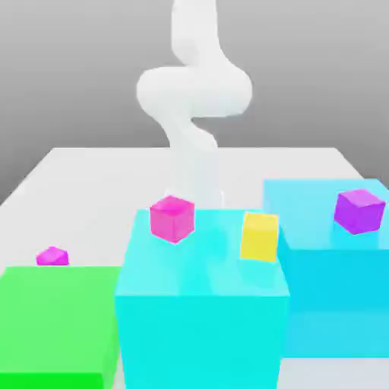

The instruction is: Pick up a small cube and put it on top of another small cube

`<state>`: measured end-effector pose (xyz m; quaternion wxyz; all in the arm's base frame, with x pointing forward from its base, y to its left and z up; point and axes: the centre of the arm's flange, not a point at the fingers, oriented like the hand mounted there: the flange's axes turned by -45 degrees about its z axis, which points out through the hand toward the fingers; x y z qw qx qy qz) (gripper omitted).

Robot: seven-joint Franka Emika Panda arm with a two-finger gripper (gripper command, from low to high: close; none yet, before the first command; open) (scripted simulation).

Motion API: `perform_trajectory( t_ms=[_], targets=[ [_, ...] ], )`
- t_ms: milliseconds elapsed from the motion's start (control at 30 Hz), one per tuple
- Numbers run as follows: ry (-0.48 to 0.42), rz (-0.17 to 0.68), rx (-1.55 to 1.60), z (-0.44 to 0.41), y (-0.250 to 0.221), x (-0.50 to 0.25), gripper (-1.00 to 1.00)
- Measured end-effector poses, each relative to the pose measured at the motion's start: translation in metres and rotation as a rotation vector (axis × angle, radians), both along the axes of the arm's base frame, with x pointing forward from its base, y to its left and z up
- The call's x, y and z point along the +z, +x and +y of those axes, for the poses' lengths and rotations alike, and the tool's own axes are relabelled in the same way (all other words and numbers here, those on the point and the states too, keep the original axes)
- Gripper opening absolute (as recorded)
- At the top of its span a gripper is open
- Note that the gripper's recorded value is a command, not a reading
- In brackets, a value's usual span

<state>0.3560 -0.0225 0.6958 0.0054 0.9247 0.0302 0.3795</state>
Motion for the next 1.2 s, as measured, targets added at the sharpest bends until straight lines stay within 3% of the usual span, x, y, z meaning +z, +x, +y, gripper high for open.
perform_trajectory(
  t_ms=[633,1200],
  targets=[
    [-0.328,0.160,0.518,-0.133,0.051,-0.155,0.00],
    [-0.589,0.274,1.052,-0.202,0.040,-0.310,0.00]
  ],
)
